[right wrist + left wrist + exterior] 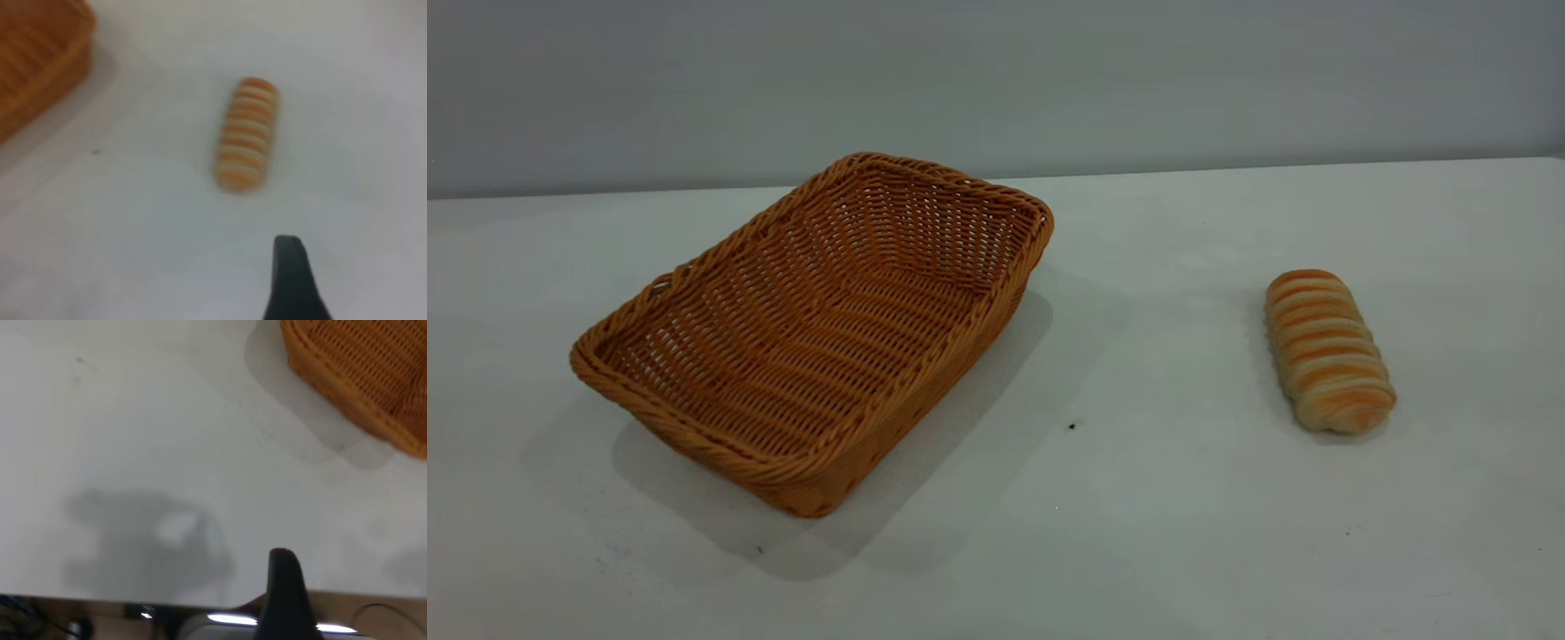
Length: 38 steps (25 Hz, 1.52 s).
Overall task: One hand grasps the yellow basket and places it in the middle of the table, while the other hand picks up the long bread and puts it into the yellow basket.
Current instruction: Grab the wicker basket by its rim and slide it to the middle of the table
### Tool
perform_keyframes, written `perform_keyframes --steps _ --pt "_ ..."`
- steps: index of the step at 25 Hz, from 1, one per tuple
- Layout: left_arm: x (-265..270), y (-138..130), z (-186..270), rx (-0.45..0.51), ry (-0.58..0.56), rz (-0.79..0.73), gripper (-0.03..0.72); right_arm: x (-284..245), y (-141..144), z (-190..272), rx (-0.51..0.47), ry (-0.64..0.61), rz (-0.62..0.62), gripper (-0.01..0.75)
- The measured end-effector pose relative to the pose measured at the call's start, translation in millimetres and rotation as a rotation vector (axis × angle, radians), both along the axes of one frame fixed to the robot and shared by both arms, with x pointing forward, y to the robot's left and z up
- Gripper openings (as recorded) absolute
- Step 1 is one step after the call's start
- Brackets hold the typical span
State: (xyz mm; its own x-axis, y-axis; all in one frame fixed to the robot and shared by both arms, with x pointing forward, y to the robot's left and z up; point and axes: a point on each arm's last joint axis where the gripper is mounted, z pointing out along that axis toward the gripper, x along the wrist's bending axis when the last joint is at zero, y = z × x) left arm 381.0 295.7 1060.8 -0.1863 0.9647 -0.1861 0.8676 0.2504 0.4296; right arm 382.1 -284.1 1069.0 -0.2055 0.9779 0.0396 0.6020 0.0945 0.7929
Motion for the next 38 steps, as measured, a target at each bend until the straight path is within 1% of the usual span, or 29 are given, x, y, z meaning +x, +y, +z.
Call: perform_keyframes --steps 4,6,7,9,13,16,20,24,27,31,33,35,38 --pt "48 -2 -34 -0.068 0.089 0.069 0.575 44 7 -11 0.061 0.033 0.070 0.538" --pt "69 -5 -55 -0.119 0.138 0.105 0.575 63 14 -17 0.087 0.034 0.108 0.538" --pt "78 -6 -64 -0.142 0.150 0.123 0.575 71 19 -19 0.106 0.024 0.126 0.538" --pt "95 -11 -88 -0.186 0.190 0.160 0.575 87 32 -26 0.114 0.017 0.172 0.538" --pt "121 -30 -132 -0.241 0.241 0.216 0.575 112 60 -40 0.128 0.030 0.240 0.538" --pt "130 -42 -160 -0.260 0.269 0.257 0.575 123 75 -53 0.127 0.064 0.282 0.538" --pt "135 -51 -186 -0.258 0.292 0.300 0.575 129 79 -65 0.116 0.093 0.289 0.538" --pt "142 -63 -202 -0.251 0.232 0.341 0.575 130 79 -66 0.116 0.092 0.287 0.538" --pt "142 -70 -216 -0.232 0.235 0.347 0.575 130 79 -66 0.116 0.091 0.285 0.538" --pt "143 -71 -227 -0.224 0.223 0.392 0.560 130 79 -66 0.117 0.092 0.285 0.538" --pt "146 -70 -232 -0.220 0.206 0.418 0.506 130 79 -66 0.117 0.092 0.285 0.538" --pt "148 -70 -235 -0.220 0.198 0.437 0.399 130 79 -66 0.117 0.092 0.284 0.538" --pt "153 -71 -233 -0.235 0.181 0.459 0.137 130 79 -66 0.122 0.094 0.280 0.538"
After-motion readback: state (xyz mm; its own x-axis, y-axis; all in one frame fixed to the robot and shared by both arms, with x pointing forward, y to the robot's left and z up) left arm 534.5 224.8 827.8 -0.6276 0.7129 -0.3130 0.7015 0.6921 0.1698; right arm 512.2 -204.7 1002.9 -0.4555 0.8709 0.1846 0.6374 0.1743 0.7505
